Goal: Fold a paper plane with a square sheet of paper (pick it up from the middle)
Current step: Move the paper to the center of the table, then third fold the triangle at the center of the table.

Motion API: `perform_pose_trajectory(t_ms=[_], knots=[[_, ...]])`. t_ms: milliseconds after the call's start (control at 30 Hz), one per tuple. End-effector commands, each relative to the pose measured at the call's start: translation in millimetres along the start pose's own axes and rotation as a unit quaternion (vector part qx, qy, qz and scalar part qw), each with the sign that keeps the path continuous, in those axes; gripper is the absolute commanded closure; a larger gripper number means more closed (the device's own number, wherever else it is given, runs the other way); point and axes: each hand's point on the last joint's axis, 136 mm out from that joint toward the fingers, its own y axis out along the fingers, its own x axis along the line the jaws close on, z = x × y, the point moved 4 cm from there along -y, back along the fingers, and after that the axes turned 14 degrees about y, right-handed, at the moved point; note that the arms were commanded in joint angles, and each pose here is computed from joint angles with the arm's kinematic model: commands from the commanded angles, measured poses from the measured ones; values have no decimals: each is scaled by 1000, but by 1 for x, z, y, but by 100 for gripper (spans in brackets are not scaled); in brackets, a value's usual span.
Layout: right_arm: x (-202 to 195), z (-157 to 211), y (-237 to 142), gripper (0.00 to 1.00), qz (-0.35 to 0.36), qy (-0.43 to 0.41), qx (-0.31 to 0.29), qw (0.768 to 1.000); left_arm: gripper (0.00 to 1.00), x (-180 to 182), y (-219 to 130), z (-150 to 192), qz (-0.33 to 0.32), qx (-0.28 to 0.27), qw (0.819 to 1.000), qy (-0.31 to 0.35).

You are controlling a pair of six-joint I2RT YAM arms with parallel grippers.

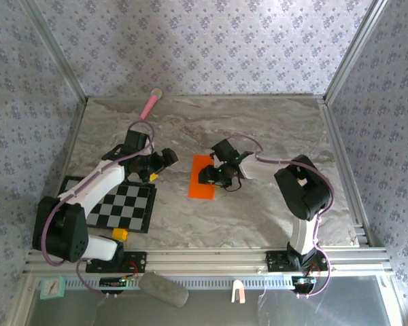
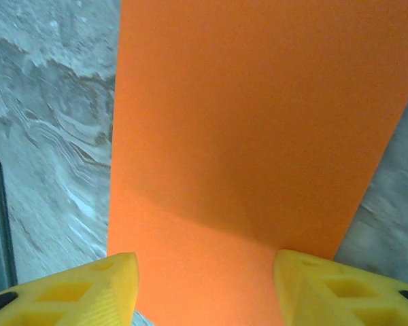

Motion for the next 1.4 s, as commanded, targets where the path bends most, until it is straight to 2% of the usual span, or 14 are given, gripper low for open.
perform_pose_trajectory(t_ms=[0, 167, 333, 667, 1067, 1367], knots=[[-11, 13, -18, 43, 10, -38, 18, 999, 0, -18, 9, 2, 33, 16, 999, 19], [11, -3, -52, 41, -39, -23, -62, 997, 0, -35, 22, 14, 49, 38, 998, 29], [4, -14, -50, 43, -32, 29, -92, 995, 1, -44, 40, 31, 67, 65, 995, 23], [-1, -23, -28, 45, -24, 57, -68, 996, 10, -47, 63, 55, 69, 113, 991, 20], [-23, -14, -5, 51, 13, 76, -30, 997, 21, -45, 81, 71, 55, 150, 987, 30], [-35, -11, -1, 54, 38, 78, -23, 996, 37, -38, 91, 78, 44, 166, 985, 25]])
